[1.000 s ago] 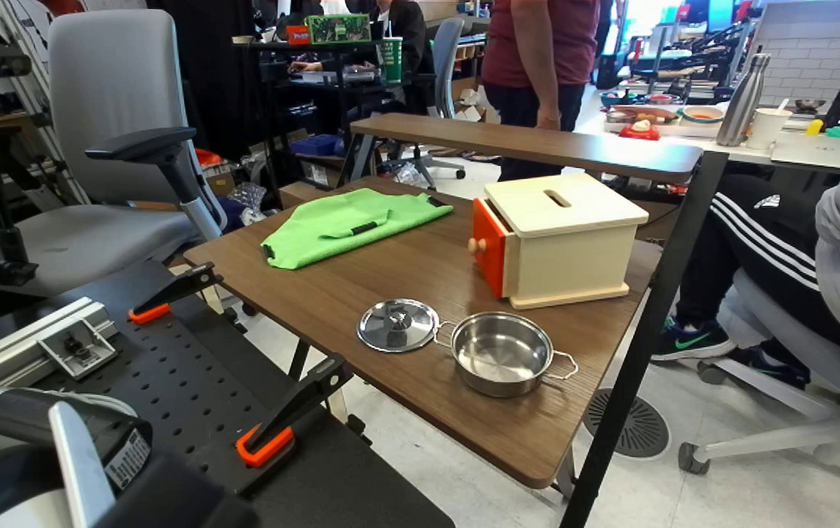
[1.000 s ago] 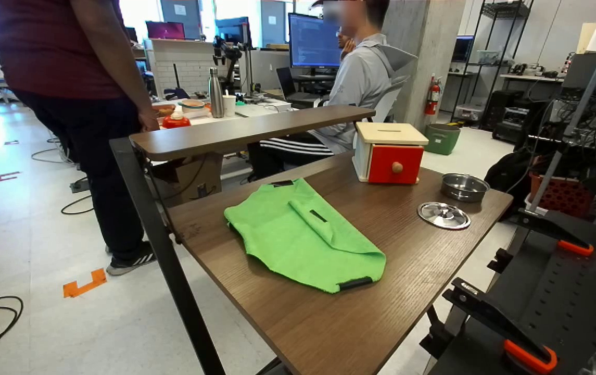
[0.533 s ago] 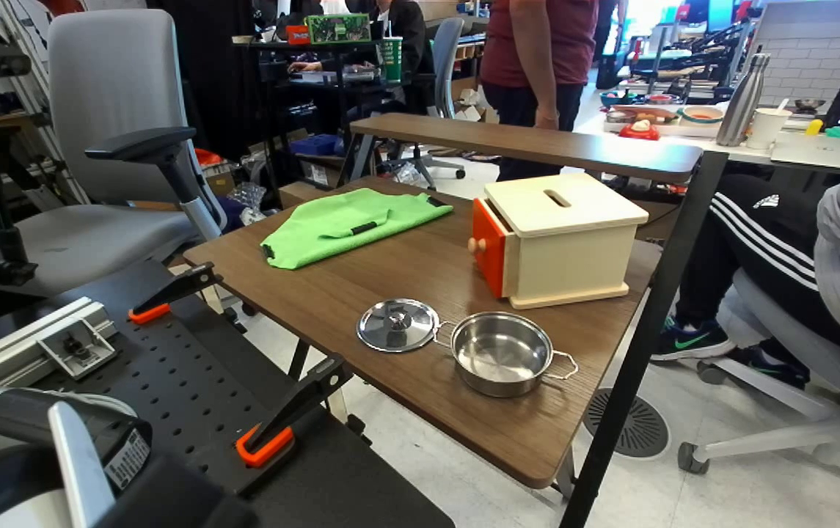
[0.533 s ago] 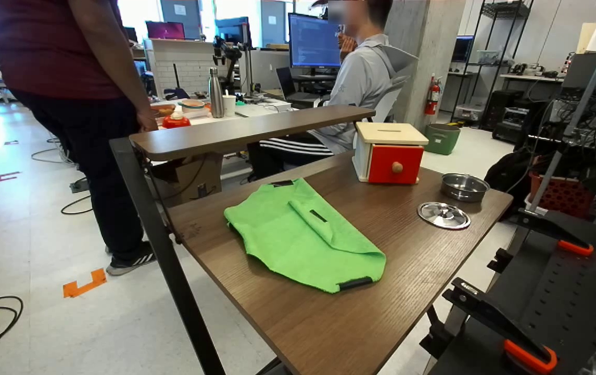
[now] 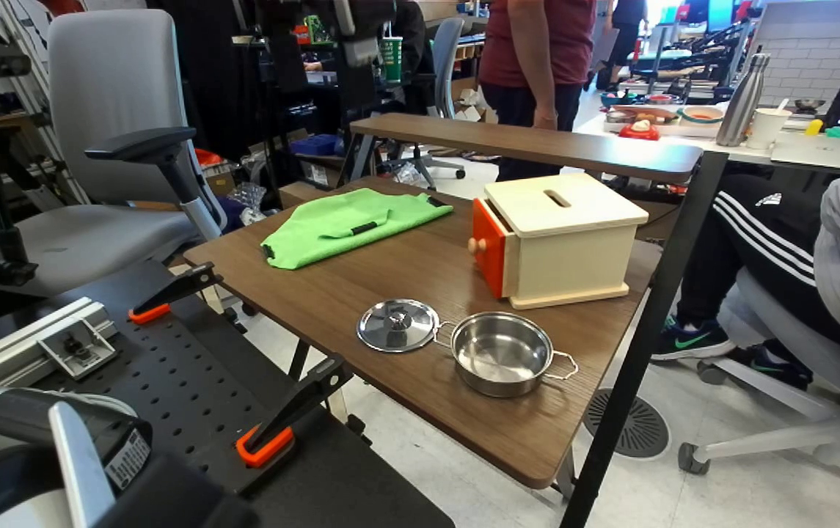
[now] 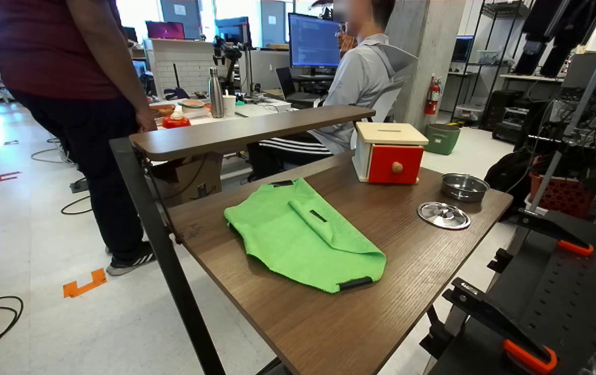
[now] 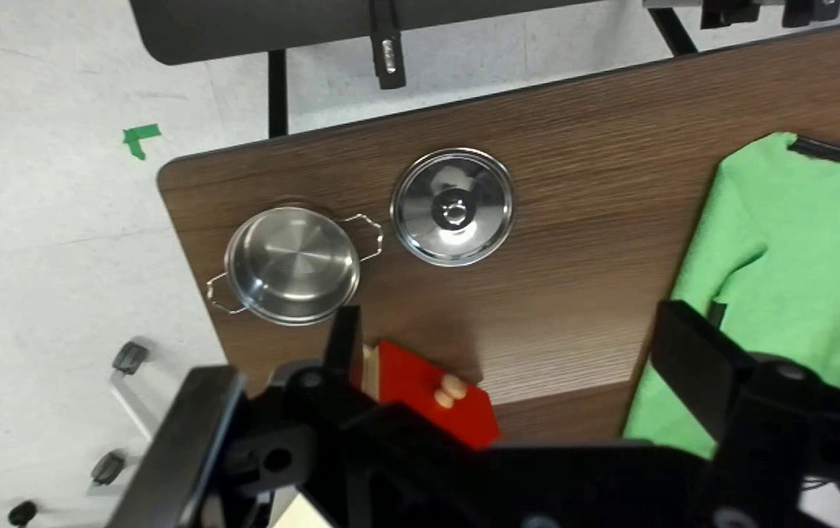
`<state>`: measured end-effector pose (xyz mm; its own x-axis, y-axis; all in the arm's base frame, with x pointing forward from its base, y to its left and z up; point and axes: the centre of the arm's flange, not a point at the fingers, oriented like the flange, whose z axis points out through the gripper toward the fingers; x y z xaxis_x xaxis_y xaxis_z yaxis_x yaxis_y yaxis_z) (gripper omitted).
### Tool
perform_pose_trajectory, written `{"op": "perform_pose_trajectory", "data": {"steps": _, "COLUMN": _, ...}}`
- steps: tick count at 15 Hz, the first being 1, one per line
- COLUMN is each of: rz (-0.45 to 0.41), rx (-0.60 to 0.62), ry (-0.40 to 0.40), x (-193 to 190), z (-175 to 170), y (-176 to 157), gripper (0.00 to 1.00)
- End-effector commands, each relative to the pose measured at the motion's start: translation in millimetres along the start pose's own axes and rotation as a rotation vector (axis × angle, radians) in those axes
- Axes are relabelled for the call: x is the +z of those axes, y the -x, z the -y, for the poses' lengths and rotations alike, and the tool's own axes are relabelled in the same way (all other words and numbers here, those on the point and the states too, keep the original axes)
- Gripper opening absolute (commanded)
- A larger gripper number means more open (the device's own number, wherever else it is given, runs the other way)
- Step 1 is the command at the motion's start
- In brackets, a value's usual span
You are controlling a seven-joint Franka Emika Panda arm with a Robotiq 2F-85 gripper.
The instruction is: Put the lid on the pot
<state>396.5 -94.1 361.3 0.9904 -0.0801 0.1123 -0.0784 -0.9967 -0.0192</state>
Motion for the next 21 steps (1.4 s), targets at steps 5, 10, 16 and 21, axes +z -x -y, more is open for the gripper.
{"op": "perform_pose_trajectory", "data": {"steps": 5, "rz": 0.087, "rx": 0.005, "ry": -0.067, "x": 103, "z": 22, "y": -30, "gripper": 1.00}}
{"op": "perform_pose_trajectory", "data": {"steps": 10, "rz": 0.088, "rx": 0.086, "ry": -0.055, "x": 152, "z": 30, "y": -44, "gripper": 1.00}}
{"op": "perform_pose_trajectory", "data": {"steps": 16, "rz": 0.090, "rx": 0.128, "ry": -0.001, "x": 195, "z": 29, "y": -52, "gripper": 1.00}}
{"op": "perform_pose_trajectory", "data": {"steps": 21, "rz": 0.115, "rx": 0.134, "ry": 0.027, "x": 219, "z": 27, "y": -51, "gripper": 1.00}}
